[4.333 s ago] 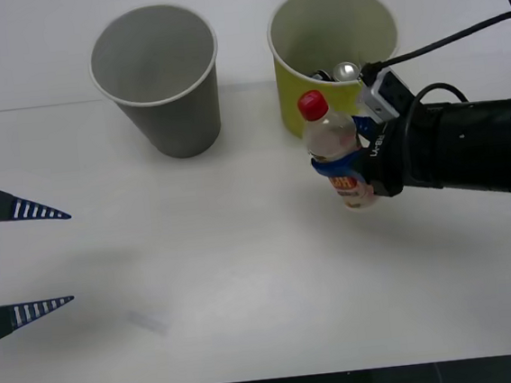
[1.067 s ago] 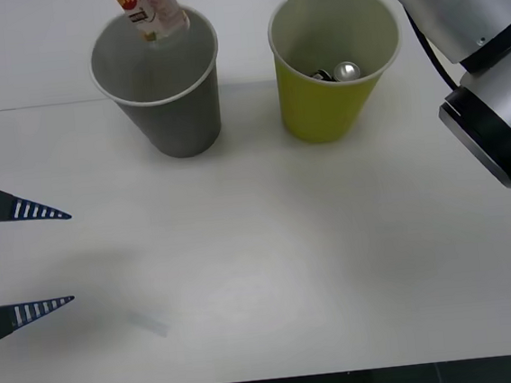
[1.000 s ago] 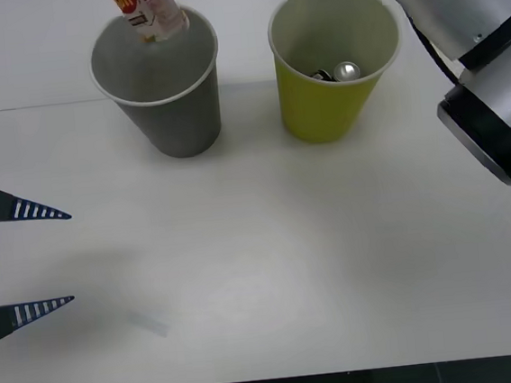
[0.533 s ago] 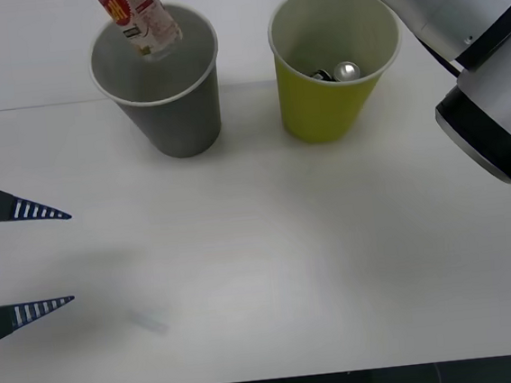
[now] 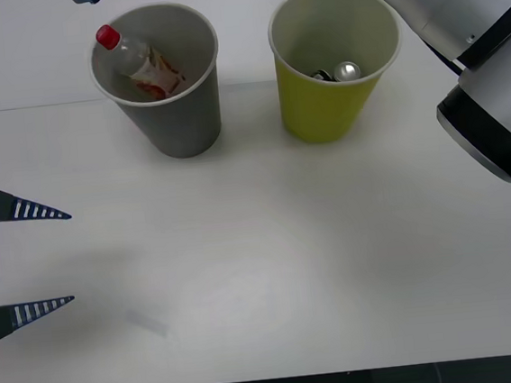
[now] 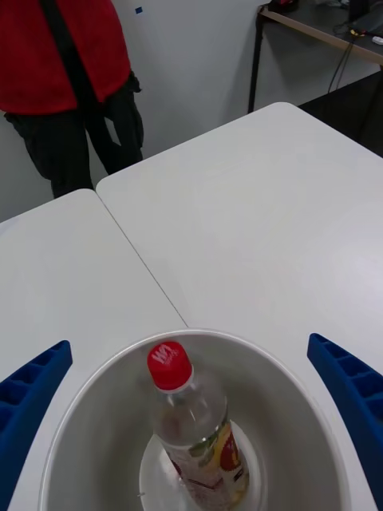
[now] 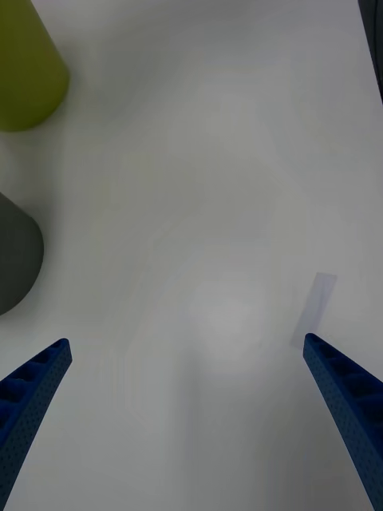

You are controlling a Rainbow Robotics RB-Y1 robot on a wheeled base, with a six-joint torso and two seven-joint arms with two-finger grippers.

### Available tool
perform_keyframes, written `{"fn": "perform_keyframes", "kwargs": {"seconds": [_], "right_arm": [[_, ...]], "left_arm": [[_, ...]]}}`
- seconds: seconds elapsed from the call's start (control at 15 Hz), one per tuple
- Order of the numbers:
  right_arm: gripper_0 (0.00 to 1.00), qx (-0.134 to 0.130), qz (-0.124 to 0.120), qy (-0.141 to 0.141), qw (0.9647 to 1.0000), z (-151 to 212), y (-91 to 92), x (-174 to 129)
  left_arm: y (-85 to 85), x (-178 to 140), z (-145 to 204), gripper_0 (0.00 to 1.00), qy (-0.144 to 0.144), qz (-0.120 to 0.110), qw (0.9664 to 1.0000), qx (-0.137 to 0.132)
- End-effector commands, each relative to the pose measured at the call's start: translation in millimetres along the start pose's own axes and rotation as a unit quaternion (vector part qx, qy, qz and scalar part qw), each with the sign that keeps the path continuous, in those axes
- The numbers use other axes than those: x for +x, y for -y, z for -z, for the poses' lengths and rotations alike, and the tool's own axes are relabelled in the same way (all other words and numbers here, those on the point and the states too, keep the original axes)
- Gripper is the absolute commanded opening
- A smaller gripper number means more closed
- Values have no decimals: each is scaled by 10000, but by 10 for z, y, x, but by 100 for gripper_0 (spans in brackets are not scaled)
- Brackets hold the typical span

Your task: Put the can into the green bin and the plastic bottle into the gray bin

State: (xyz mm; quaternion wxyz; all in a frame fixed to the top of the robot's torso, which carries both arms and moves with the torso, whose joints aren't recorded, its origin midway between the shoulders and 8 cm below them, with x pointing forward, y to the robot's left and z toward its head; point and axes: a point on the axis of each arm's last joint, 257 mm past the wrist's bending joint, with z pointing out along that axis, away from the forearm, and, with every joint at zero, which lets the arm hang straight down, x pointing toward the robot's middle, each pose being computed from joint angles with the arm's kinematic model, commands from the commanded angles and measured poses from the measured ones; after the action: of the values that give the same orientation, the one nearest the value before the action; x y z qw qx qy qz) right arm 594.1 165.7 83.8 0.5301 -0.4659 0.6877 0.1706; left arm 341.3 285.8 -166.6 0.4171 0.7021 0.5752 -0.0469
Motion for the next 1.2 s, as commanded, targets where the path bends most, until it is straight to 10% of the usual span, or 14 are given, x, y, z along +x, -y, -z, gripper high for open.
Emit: {"fn": "perform_keyframes", "kwargs": {"seconds": [0.07,1.2], "right_arm": [[100,-3,-17,18,10000,8,7,-10],[100,-310,40,257,9992,585,0,-179]], "left_arm": [[0,0,0,100,0,0,10000,0],[0,0,0,100,0,0,10000,0]]}}
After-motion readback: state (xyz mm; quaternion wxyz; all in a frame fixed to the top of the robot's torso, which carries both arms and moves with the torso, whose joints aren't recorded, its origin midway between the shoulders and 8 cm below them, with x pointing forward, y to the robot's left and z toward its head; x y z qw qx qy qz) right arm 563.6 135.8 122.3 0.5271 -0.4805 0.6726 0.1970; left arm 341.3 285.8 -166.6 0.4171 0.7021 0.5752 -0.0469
